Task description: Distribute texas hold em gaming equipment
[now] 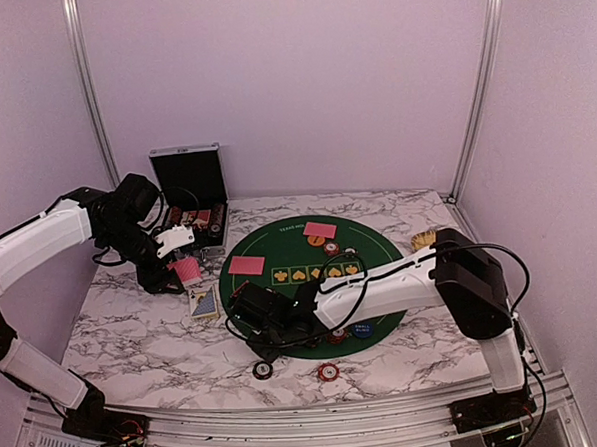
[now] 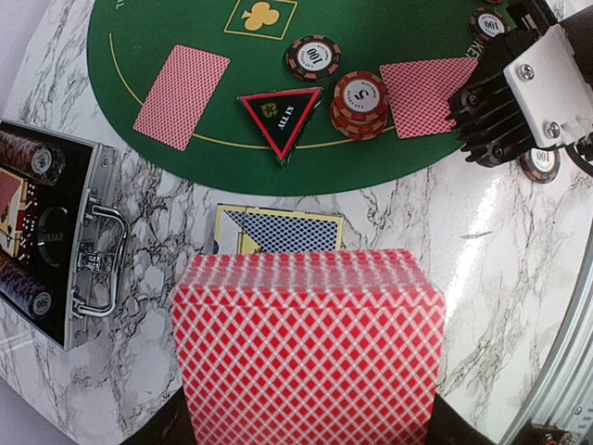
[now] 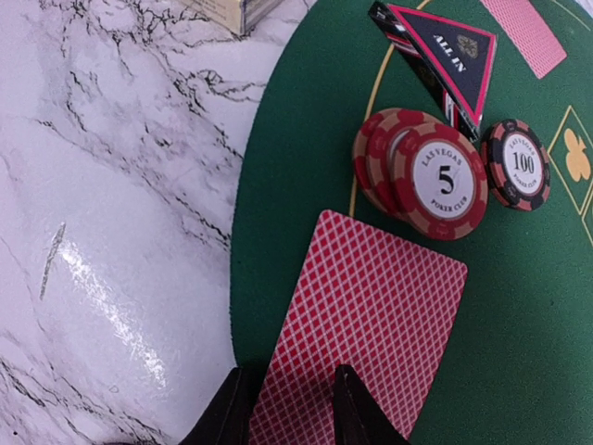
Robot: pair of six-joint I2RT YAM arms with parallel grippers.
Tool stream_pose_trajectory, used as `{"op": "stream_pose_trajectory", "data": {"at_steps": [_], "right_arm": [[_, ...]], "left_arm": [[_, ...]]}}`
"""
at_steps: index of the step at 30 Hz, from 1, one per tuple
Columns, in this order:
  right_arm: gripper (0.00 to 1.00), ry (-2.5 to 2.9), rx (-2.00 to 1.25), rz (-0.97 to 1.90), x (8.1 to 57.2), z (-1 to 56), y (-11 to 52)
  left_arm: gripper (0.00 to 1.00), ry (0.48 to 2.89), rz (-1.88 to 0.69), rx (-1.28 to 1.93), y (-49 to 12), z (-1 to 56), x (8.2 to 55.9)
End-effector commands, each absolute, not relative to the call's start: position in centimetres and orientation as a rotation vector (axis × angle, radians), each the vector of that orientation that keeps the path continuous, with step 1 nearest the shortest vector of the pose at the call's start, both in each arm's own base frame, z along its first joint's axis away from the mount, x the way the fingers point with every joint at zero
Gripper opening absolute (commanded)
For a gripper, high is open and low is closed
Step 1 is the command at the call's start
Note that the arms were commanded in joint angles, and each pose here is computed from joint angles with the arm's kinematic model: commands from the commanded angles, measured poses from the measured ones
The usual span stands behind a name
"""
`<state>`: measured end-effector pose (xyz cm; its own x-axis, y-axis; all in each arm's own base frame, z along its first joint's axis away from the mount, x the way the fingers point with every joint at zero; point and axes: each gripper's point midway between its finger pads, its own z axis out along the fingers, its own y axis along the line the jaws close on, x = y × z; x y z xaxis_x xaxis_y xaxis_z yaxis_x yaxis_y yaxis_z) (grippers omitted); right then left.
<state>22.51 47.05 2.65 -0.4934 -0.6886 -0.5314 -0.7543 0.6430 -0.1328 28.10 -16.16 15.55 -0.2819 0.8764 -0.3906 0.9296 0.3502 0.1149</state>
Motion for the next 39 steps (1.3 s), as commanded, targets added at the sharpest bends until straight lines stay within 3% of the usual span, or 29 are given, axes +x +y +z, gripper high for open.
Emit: {"op": "stream_pose_trajectory", "data": {"at_steps": [1,15,21,29,39], "right_arm": [[0.28,2.357,-1.101,0.089,23.0,2.5,44.3],[0.19,2.412,-1.050,0.247,24.1,4.2,43.0],[0.24,2.411,-1.112,0.288,23.7,3.9,45.0],[0.42,2.385,-1.150,0.364,22.5,4.7,45.8],[0.33,2.413,-0.963,0.261,26.5,3.6,47.2]], "left_arm": [[0.00,2.218,-0.218,1.576,-16.3,16.2,27.8],[0.00,2.221,-0.221,1.581,-16.4,16.0,27.9],[0.00,2.219,-0.210,1.584,-16.2,16.0,27.8],[0.00,2.211,-0.207,1.591,-16.2,16.0,27.6],[0.00,2.211,-0.204,1.583,-16.2,16.2,27.7]]}}
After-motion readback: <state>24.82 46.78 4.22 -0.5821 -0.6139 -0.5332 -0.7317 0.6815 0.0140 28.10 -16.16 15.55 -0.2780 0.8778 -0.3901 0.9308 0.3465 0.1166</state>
